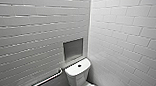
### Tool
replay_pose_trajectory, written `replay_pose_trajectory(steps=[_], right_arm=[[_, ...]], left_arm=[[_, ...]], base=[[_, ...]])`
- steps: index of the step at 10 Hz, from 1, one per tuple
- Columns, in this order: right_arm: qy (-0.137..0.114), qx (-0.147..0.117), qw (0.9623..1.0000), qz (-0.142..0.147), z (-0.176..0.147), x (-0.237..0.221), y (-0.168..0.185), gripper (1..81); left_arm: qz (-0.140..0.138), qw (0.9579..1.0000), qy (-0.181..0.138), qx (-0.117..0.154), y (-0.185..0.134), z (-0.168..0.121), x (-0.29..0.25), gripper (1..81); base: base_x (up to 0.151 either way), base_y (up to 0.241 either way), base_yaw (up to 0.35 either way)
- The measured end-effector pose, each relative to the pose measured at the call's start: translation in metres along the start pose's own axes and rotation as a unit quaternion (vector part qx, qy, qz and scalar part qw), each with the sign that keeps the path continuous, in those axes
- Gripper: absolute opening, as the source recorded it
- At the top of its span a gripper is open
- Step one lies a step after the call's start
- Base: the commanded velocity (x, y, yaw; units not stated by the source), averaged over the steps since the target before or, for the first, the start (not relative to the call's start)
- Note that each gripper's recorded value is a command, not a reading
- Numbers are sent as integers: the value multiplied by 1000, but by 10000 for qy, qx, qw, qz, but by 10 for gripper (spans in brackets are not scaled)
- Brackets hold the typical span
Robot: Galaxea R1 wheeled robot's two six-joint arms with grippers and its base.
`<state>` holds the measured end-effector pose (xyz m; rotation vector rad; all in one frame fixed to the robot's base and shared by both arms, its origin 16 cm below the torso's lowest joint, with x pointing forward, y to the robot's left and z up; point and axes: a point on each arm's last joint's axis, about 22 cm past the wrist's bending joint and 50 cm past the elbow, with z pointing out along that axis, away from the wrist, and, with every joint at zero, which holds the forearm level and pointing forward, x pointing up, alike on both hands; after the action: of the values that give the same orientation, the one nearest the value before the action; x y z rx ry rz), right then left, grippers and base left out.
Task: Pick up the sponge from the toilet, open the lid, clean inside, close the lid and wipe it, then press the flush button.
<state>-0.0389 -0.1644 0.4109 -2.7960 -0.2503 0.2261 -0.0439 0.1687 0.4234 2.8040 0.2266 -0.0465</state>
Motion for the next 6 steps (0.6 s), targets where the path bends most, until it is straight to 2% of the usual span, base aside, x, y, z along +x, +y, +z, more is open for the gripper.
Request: replay_pose_trajectory(steps=[6], right_arm=[[0,0,10000,0,0,0,0,10]], left_arm=[[-3,10000,11,1,0,0,0,811]], base=[[0,0,0]])
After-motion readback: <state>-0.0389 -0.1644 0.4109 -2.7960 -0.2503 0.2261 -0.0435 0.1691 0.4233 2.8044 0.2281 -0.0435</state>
